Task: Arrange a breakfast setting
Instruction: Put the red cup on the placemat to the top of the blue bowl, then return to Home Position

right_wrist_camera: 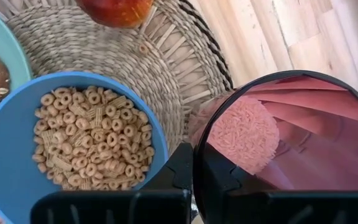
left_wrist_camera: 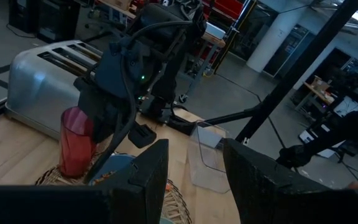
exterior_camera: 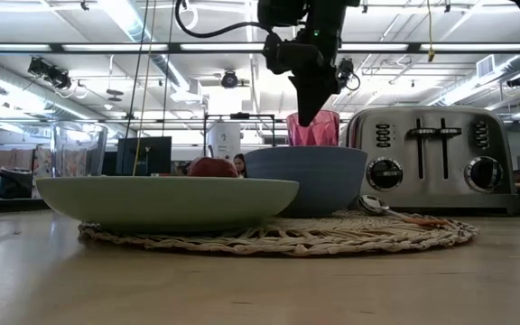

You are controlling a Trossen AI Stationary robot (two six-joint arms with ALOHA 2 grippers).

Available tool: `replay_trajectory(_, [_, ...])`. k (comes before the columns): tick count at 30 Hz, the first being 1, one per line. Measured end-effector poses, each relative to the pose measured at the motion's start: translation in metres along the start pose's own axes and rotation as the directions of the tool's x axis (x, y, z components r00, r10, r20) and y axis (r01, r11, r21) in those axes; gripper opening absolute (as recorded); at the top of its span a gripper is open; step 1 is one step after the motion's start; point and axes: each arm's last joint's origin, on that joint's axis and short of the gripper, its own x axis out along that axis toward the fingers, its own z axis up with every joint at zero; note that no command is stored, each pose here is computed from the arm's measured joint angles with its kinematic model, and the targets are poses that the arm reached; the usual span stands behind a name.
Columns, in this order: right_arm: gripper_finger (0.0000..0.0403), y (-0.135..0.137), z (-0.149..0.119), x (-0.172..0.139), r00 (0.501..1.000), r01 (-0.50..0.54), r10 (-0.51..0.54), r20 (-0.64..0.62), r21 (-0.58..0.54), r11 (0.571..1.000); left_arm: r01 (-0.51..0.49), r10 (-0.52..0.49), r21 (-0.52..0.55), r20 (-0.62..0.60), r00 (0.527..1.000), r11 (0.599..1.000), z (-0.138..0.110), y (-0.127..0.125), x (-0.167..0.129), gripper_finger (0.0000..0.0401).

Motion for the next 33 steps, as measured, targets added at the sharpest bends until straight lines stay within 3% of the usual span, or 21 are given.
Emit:
replay_trajectory(6, [0.0035,0.0,0.0,0.001,1.0,0.001,-0.001,0.006,0.011,1.0,0.0,0.0,0.001,0.0,1.0,1.0,0.0,0.0,0.0,0.016])
replay_trajectory(13, [0.0097,0.001,0.005,-0.008,0.999,-0.028,0.028,0.026,0.014,1.0,0.0,0.0,0.001,0.0,1.0,1.0,0.0,0.0,0.0,0.016])
replay_trajectory(19, [0.0153,-0.001,0.017,-0.039,0.992,-0.056,0.055,0.111,0.0,0.998,-0.001,0.001,0.002,0.0,1.0,1.0,0.0,0.0,0.0,0.016])
replay_trajectory(23, [0.017,-0.002,0.023,-0.081,0.97,-0.091,0.104,0.221,-0.072,0.993,-0.002,0.002,0.002,0.001,1.0,1.0,0.0,0.0,0.0,0.016])
replay_trajectory(25, [0.0169,0.001,0.018,-0.11,0.934,-0.106,0.14,0.33,-0.119,0.987,-0.002,0.002,0.002,0.001,1.0,1.0,0.0,0.0,0.0,0.016])
replay_trajectory(28, [0.0158,0.01,0.001,-0.146,0.838,-0.122,0.22,0.5,-0.22,0.968,-0.003,0.003,0.02,0.0,1.0,1.0,0.0,0.0,0.0,0.016])
replay_trajectory(31, [0.014,0.021,-0.023,-0.152,0.731,-0.132,0.312,0.607,-0.323,0.937,-0.003,0.003,0.023,0.003,1.0,1.0,0.0,0.0,0.0,0.016])
replay_trajectory(33, [0.0125,0.027,-0.039,-0.15,0.62,-0.158,0.405,0.672,-0.399,0.903,-0.013,0.012,0.053,0.01,1.0,0.999,0.0,0.0,0.001,0.016])
